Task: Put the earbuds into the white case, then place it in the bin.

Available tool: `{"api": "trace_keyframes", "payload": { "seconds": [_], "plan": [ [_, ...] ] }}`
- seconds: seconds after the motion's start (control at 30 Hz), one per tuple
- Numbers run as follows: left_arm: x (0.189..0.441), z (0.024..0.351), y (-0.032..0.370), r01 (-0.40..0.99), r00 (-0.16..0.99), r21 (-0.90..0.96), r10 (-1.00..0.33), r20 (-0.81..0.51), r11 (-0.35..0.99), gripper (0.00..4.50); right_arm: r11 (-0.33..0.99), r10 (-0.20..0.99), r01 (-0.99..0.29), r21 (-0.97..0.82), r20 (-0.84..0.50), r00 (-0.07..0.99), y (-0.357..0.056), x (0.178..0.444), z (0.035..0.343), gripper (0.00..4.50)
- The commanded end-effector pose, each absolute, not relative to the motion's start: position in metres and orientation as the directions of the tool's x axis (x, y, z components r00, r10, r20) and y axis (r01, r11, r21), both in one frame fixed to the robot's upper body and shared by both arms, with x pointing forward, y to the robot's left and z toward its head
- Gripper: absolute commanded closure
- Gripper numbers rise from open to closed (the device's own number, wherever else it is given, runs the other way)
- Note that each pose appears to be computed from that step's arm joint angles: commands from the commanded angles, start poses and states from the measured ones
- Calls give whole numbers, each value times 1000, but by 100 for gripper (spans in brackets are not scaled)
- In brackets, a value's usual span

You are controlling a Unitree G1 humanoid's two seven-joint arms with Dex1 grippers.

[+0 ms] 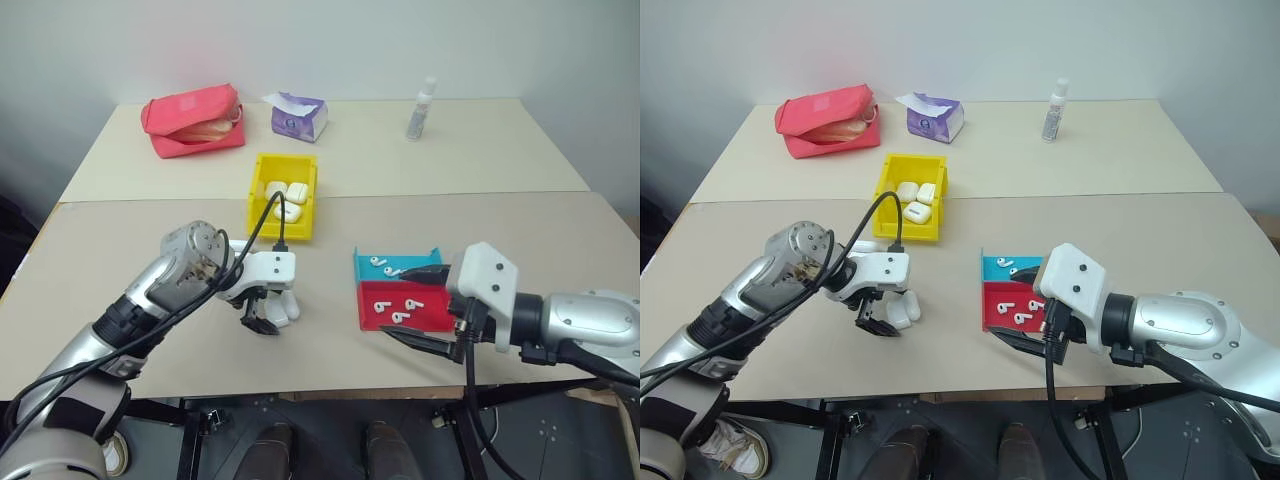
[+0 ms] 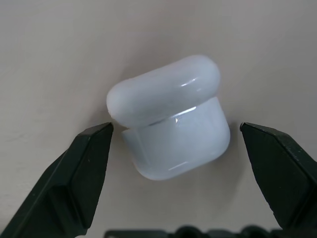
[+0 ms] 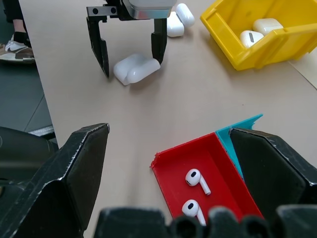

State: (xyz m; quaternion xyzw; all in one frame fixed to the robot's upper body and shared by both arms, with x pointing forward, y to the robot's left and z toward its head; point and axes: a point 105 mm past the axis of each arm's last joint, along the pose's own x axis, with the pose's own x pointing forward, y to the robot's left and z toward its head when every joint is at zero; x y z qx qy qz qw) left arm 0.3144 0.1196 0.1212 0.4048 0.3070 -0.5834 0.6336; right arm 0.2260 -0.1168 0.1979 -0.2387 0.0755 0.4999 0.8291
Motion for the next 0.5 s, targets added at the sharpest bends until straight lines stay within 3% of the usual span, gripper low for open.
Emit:
{"api": "trace_keyframes", "payload": {
  "seconds": [0.03, 0.5],
  "plan": [
    [314, 126, 116, 984, 153, 179, -488, -859, -7, 2, 372, 799, -857, -357, -346, 492, -115, 222, 206, 0],
    [312, 129, 127, 983, 178, 138, -457, -871, 121, 2, 376, 805, -857, -352, -334, 490, -114, 221, 206, 0]
  ]
}}
